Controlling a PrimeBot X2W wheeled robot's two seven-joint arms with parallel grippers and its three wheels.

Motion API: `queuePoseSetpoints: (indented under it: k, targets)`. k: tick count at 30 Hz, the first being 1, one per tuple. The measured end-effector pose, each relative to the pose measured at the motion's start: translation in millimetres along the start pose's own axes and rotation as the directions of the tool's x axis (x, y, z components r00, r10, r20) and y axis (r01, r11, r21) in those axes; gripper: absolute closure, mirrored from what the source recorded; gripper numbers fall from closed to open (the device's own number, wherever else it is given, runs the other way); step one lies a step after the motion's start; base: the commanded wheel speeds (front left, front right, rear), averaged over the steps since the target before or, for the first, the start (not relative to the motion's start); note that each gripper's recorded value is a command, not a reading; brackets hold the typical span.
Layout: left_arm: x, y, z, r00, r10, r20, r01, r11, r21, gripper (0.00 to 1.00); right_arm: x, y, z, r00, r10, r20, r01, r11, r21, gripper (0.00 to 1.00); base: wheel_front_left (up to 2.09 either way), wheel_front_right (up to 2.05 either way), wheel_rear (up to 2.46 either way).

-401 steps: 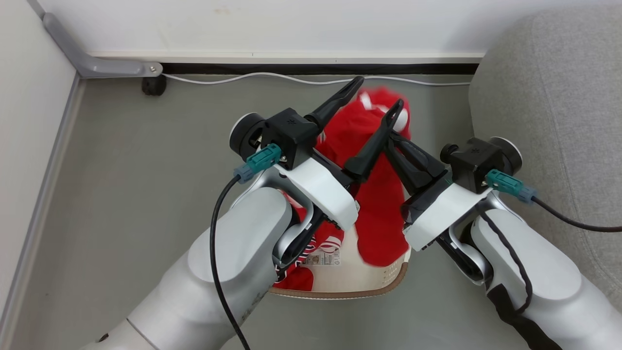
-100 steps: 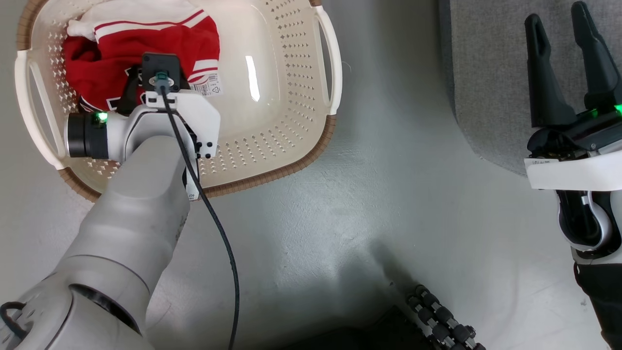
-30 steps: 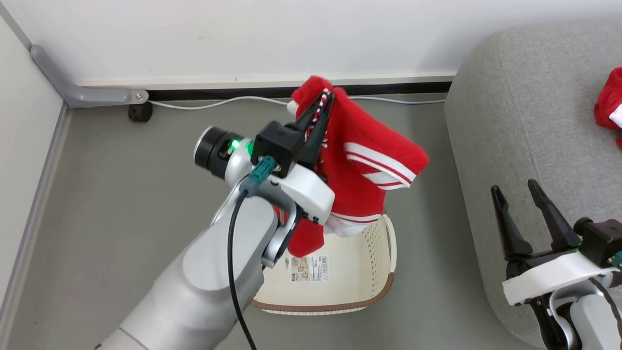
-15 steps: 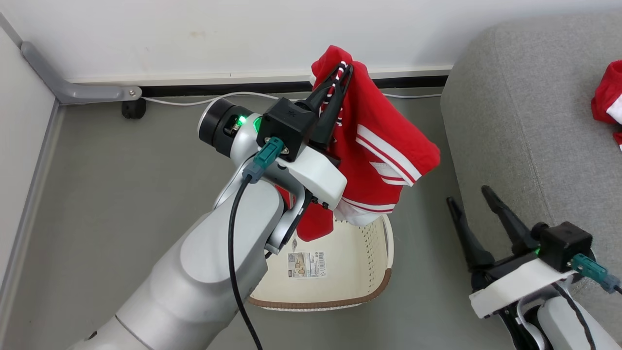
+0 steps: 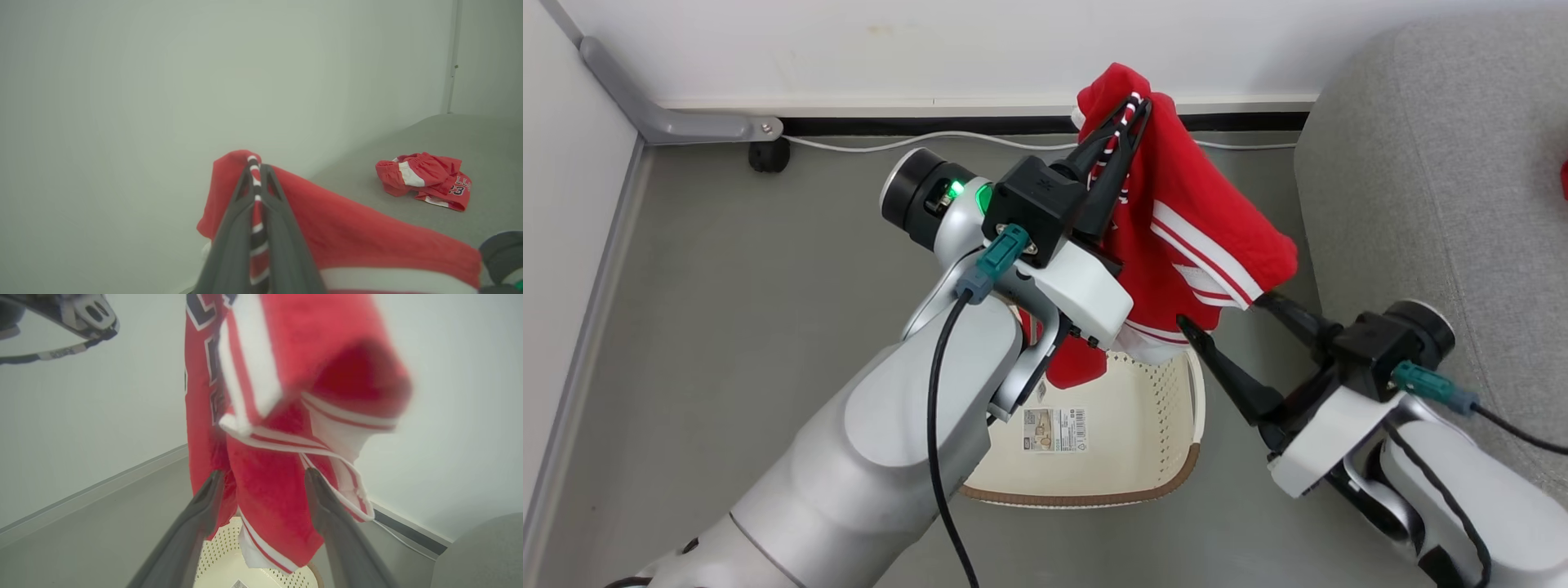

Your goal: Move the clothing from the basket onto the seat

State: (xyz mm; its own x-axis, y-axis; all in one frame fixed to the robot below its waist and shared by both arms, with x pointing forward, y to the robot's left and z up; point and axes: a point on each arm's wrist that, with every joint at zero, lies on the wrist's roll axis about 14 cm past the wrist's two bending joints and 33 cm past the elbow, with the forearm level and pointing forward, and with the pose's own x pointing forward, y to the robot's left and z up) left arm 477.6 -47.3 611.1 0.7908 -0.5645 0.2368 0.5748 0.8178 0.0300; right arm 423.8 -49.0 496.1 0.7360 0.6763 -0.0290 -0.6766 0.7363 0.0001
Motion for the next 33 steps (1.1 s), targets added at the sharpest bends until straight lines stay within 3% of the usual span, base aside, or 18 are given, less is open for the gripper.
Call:
queuePoseSetpoints:
  k: [7,21,22,24,31,32,33]
  targets:
    - [-6.1,1.0,-5.2,1.0,-0.002,-0.017,0.002,1.0,-0.005,1.0,29.7,-11.9,12.6,1.0,0.024,0.006,-0.023,0.996,-0.081,0.0,0.0,0.0,0.0]
    - [-12.9,-18.6,-3.3,0.998,-0.057,-0.017,0.056,0.998,-0.032,1.0,75.6,27.9,-2.7,0.993,0.118,-0.03,-0.119,0.992,-0.048,0.0,0.0,0.0,0.0]
    - [-12.7,-18.9,-3.5,0.998,-0.058,-0.019,0.057,0.998,-0.036,1.0,77.7,29.1,-3.5,0.992,0.122,-0.034,-0.123,0.991,-0.045,0.16,0.0,0.0,0.0]
    - [-12.8,-18.9,-5.5,0.998,-0.055,-0.024,0.054,0.998,-0.045,1.0,80.8,31.2,-2.4,0.992,0.126,-0.03,-0.128,0.991,-0.038,1.0,0.0,0.0,0.0]
    - [-11.2,-20.1,-13.5,0.998,-0.044,-0.037,0.042,0.997,-0.058,1.0,79.5,23.0,1.0,0.995,0.102,-0.021,-0.102,0.995,-0.02,1.0,0.0,0.0,0.0]
    - [-10.5,-20.7,-14.1,0.998,-0.046,-0.037,0.044,0.997,-0.058,0.87,78.7,21.5,2.2,0.995,0.098,-0.018,-0.099,0.995,-0.021,1.0,0.0,0.0,0.0]
    - [-9.8,-21.1,-15.7,0.998,-0.047,-0.04,0.045,0.997,-0.058,0.51,77.8,19.5,3.6,0.996,0.093,-0.013,-0.093,0.995,-0.021,1.0,0.0,0.0,0.0]
